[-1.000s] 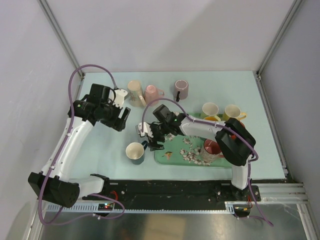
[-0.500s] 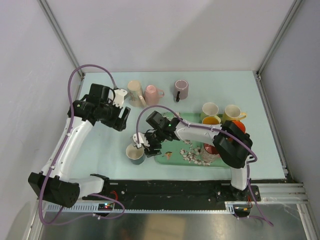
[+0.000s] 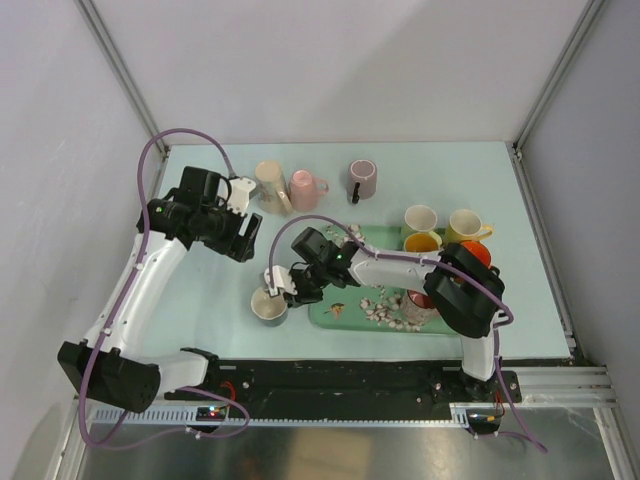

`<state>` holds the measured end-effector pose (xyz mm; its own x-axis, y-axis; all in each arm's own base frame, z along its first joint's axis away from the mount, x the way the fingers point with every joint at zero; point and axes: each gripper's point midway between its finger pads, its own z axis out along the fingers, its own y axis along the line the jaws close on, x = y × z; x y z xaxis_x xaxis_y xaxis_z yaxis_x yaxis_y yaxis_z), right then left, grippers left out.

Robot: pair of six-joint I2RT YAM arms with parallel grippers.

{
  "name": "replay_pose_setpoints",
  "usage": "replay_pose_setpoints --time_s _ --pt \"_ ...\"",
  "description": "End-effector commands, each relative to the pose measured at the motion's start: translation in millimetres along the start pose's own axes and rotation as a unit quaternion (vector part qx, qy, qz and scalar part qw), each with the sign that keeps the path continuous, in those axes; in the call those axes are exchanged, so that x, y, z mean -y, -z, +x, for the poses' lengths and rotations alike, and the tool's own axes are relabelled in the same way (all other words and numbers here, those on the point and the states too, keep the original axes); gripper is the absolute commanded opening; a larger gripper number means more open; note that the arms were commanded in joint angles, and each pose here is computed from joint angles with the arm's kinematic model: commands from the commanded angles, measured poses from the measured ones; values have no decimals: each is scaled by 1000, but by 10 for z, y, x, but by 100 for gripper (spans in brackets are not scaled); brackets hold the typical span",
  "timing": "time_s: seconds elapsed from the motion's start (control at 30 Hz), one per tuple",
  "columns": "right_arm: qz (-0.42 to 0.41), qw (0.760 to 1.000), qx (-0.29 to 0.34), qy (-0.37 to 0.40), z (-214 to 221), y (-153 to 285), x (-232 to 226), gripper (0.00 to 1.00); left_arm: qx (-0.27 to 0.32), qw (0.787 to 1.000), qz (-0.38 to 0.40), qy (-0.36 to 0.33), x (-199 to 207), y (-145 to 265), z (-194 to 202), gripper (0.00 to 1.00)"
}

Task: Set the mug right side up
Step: Pick up the cup at the center of the board.

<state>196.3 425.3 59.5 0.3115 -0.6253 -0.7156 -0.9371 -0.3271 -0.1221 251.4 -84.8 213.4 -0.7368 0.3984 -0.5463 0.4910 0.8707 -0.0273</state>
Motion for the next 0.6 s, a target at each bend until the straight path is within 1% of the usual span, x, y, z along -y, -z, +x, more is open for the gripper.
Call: replay_pose_setpoints --time_s 0.0,0.13,0.3,0.5,0.57 --pt "60 998 32 9 -290 163 250 2 23 1000 6 6 31 104 -83 80" --pt "87 995 50 -5 -409 414 337 0 26 1000 6 6 33 112 -95 80" --pt "134 987 74 -41 -463 885 457 0 38 999 18 14 60 141 -181 79" --pt "203 971 79 -99 -180 1381 622 0 68 993 65 72 108 218 -354 79" --pt "228 963 76 -120 -48 1536 702 0 68 992 65 85 76 206 -361 79"
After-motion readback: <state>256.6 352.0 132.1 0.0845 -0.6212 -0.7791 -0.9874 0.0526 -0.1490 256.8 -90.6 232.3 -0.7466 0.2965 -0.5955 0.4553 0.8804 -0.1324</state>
